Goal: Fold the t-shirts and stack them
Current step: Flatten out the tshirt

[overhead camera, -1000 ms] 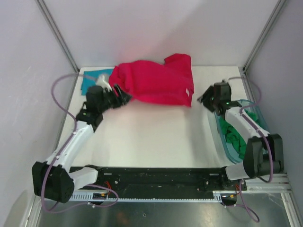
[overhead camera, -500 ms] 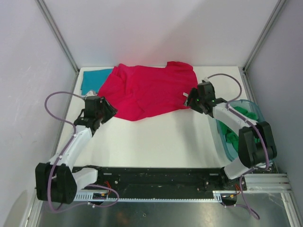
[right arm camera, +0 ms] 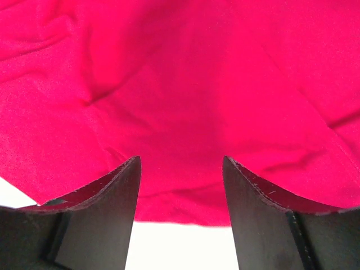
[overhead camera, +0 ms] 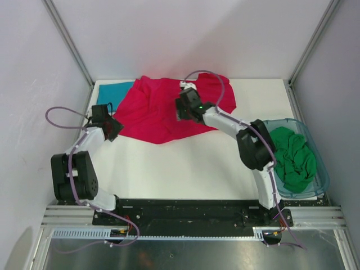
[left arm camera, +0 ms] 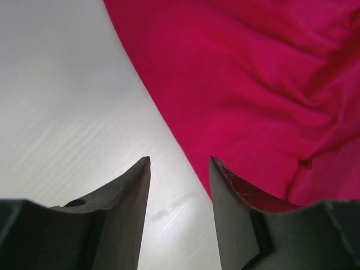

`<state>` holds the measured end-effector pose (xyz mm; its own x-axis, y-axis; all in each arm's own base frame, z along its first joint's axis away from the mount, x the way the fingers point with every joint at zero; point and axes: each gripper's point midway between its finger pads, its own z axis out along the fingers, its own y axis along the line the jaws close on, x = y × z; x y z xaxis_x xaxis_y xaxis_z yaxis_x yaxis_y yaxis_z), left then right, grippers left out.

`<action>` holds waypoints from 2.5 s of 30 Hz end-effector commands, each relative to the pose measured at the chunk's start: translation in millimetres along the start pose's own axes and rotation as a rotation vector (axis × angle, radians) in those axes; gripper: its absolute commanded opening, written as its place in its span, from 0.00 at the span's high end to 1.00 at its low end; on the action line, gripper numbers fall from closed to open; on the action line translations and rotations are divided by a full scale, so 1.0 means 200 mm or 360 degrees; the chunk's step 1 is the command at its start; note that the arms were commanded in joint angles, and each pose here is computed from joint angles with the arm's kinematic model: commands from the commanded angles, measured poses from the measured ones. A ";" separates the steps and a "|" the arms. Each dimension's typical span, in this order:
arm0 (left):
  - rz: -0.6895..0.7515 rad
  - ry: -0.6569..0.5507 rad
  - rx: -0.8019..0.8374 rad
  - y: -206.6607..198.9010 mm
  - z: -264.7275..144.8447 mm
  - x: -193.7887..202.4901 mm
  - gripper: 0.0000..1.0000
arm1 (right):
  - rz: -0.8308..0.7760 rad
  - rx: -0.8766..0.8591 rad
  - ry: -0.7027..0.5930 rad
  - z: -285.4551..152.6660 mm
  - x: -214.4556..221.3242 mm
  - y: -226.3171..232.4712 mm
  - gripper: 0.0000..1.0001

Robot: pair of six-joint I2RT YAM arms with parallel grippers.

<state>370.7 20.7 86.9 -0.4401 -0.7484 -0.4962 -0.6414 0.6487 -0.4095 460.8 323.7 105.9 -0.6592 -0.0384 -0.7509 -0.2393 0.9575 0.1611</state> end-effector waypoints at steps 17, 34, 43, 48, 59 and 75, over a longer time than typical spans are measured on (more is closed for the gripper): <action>-0.0123 -0.0080 -0.0071 0.05 0.13 -0.23 0.52 | -0.0394 -0.0040 0.0203 0.19 0.25 0.33 0.35; -0.0116 -0.0112 -0.0082 0.07 0.10 -0.24 0.53 | -0.0413 0.0101 0.0220 0.15 0.32 0.27 0.48; -0.0130 -0.0079 -0.0104 0.12 0.10 -0.18 0.53 | -0.0130 0.0273 0.0180 -0.03 0.24 0.04 0.95; -0.0115 -0.0040 -0.0109 0.14 0.09 -0.11 0.54 | 0.0050 0.0321 0.0217 -0.16 0.29 -0.11 1.00; -0.0037 0.0073 -0.0152 0.22 0.06 0.14 0.55 | 0.0141 0.0315 0.0292 -0.29 0.45 -0.19 1.00; 0.0025 -0.0015 -0.0283 0.31 -0.01 0.22 0.53 | 0.0159 0.0238 0.0294 -0.30 0.45 -0.16 0.98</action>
<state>303.9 18.4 36.3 -0.4882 -0.7380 -0.4658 -0.7110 0.6459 -0.2781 363.5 265.9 48.0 -0.8257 -0.0175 -0.5639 -0.0638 0.9960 0.0626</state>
